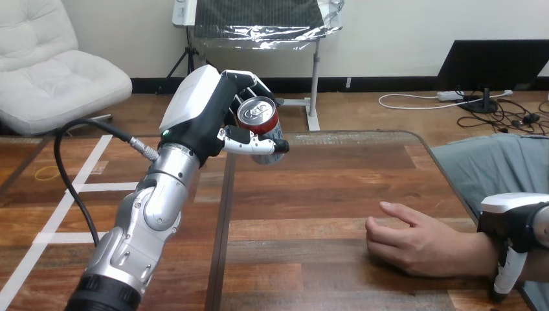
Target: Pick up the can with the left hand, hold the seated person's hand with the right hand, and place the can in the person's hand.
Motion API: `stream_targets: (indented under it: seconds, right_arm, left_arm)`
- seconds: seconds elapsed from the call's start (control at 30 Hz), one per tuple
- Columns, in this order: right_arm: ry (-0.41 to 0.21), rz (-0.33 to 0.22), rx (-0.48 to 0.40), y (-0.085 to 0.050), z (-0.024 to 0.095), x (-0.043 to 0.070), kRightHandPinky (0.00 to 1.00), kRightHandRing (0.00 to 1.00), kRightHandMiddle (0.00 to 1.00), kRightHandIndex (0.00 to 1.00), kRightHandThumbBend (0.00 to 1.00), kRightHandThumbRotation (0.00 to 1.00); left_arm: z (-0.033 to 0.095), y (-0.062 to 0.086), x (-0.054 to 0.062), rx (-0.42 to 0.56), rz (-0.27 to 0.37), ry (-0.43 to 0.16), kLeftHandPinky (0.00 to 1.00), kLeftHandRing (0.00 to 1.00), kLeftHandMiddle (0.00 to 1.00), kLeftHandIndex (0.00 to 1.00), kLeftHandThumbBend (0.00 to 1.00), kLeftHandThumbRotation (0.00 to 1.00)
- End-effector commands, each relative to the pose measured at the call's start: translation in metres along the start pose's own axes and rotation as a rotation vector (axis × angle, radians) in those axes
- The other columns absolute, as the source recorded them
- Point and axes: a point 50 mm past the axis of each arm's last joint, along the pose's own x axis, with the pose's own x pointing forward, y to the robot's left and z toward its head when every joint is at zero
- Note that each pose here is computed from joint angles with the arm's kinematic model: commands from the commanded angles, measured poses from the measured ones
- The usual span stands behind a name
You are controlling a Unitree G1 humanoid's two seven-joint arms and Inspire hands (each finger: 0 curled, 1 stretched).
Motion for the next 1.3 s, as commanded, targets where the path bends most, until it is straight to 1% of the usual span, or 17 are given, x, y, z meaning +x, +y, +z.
stream_targets:
  seconds: [0.0, 0.27, 0.37, 0.47, 0.6, 0.77, 0.83, 1.0, 1.27]
  right_arm:
    - [-0.025, 0.016, 0.006, 0.003, 0.007, -0.001, 0.25, 0.35, 0.47, 0.51, 0.66, 0.0]
    - [-0.023, -0.002, 0.011, -0.001, 0.004, -0.005, 0.26, 0.36, 0.47, 0.51, 0.66, 0.0]
    - [-0.015, -0.013, 0.029, -0.004, 0.001, -0.006, 0.26, 0.36, 0.47, 0.51, 0.66, 0.0]
    - [-0.004, -0.019, 0.042, -0.008, -0.001, -0.008, 0.25, 0.36, 0.47, 0.52, 0.66, 0.0]
    - [0.002, -0.041, 0.049, -0.015, -0.003, -0.013, 0.25, 0.35, 0.47, 0.52, 0.67, 0.0]
    - [0.006, -0.058, 0.054, -0.021, -0.006, -0.015, 0.27, 0.38, 0.49, 0.52, 0.68, 0.0]
    - [0.0, -0.079, 0.055, -0.024, -0.007, -0.017, 0.27, 0.38, 0.49, 0.51, 0.68, 0.0]
    - [-0.004, -0.112, 0.051, -0.032, -0.009, -0.021, 0.26, 0.37, 0.49, 0.5, 0.69, 0.0]
    - [-0.001, -0.144, 0.047, -0.044, -0.011, -0.027, 0.3, 0.42, 0.53, 0.5, 0.68, 0.0]
  left_arm:
    - [0.014, 0.015, 0.011, 0.004, 0.053, -0.062, 0.34, 0.4, 0.46, 0.51, 0.6, 0.0]
    - [0.014, 0.014, 0.012, 0.004, 0.048, -0.064, 0.33, 0.39, 0.45, 0.51, 0.6, 0.0]
    - [0.014, 0.013, 0.013, 0.005, 0.044, -0.065, 0.33, 0.39, 0.45, 0.51, 0.6, 0.0]
    - [0.015, 0.012, 0.014, 0.002, 0.037, -0.062, 0.33, 0.39, 0.45, 0.51, 0.6, 0.0]
    - [0.016, 0.011, 0.015, 0.004, 0.027, -0.059, 0.33, 0.39, 0.45, 0.51, 0.6, 0.0]
    - [0.017, 0.009, 0.017, 0.004, 0.019, -0.058, 0.33, 0.39, 0.46, 0.51, 0.6, 0.0]
    - [0.018, 0.008, 0.018, 0.005, 0.017, -0.06, 0.33, 0.39, 0.46, 0.51, 0.6, 0.0]
    - [0.021, 0.006, 0.02, 0.001, 0.008, -0.066, 0.33, 0.39, 0.46, 0.51, 0.6, 0.0]
    - [0.026, 0.003, 0.026, -0.007, -0.006, -0.081, 0.33, 0.39, 0.45, 0.51, 0.6, 0.0]
